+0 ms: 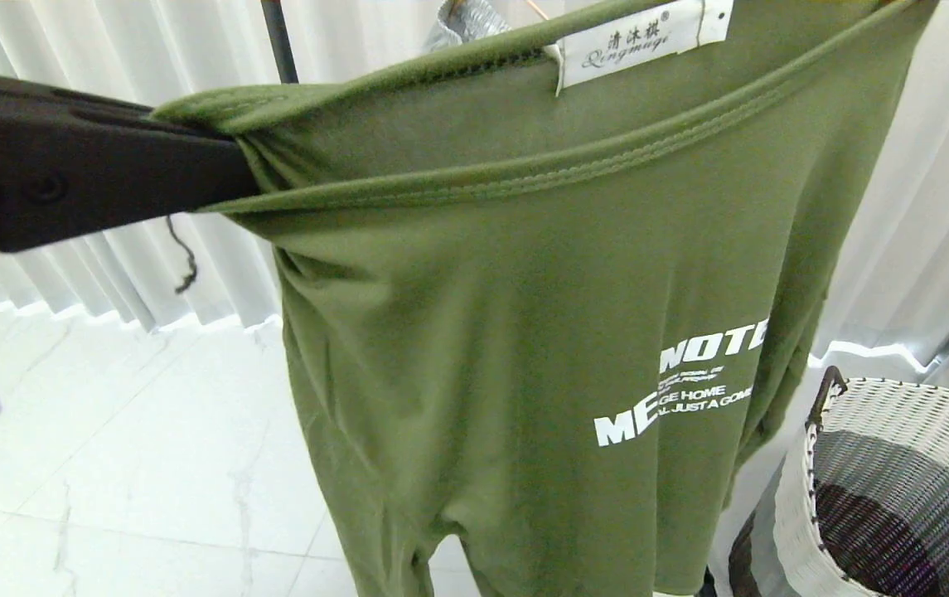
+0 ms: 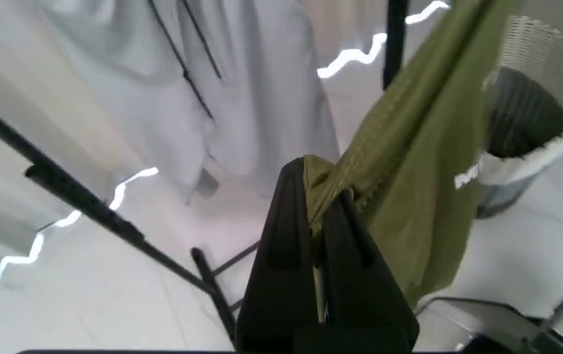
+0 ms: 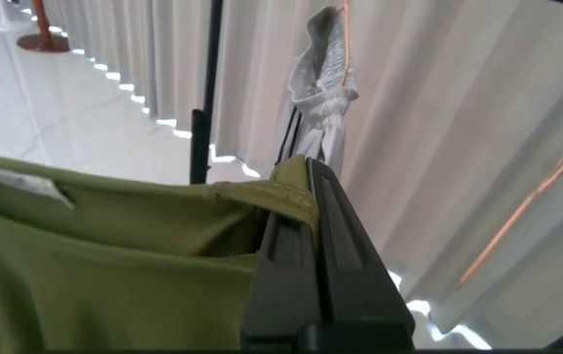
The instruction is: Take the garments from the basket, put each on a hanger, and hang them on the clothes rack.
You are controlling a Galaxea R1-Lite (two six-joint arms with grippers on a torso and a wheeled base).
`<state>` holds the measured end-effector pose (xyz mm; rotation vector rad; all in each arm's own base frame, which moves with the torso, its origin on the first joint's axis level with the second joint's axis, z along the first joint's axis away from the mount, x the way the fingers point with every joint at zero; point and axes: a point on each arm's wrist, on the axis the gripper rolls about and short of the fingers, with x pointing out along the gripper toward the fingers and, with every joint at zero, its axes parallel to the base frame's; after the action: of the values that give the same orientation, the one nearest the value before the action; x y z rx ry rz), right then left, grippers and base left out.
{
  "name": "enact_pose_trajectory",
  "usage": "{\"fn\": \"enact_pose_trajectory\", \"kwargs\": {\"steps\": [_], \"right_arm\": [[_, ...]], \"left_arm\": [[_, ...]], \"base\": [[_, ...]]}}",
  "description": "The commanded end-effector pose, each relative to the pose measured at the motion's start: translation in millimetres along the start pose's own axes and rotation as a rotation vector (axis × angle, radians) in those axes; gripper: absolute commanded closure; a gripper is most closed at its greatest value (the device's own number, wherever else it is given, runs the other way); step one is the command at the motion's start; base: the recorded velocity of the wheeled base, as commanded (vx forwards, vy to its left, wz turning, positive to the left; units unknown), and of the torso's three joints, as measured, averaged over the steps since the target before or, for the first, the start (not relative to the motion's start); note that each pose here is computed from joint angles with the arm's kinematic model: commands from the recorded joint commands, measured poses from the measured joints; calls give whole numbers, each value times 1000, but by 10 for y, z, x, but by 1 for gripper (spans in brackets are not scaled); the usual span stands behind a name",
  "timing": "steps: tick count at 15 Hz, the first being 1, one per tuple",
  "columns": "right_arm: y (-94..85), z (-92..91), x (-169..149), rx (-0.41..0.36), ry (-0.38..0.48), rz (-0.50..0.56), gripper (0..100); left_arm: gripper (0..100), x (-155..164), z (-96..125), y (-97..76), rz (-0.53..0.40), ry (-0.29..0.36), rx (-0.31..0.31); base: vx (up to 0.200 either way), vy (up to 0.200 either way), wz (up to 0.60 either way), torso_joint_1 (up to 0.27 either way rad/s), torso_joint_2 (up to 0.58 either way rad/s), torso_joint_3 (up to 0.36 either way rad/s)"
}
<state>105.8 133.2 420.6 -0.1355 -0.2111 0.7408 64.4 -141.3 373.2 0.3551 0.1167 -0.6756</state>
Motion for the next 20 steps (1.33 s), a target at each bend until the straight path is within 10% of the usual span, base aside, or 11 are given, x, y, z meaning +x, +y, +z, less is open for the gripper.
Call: {"fn": "enact_pose_trajectory", "kwargs": {"steps": [1,20], "right_arm": [[33,-57,108,-5,25,8,100],[0,-291,-317,-97,198,-9,100]], "left_arm": [[100,-112,-18,-28,-50,-25,6],[100,13,52,103,85,-3,8]], "base": [[0,0,0,0,0,0],[0,0,0,0,0,0]]}}
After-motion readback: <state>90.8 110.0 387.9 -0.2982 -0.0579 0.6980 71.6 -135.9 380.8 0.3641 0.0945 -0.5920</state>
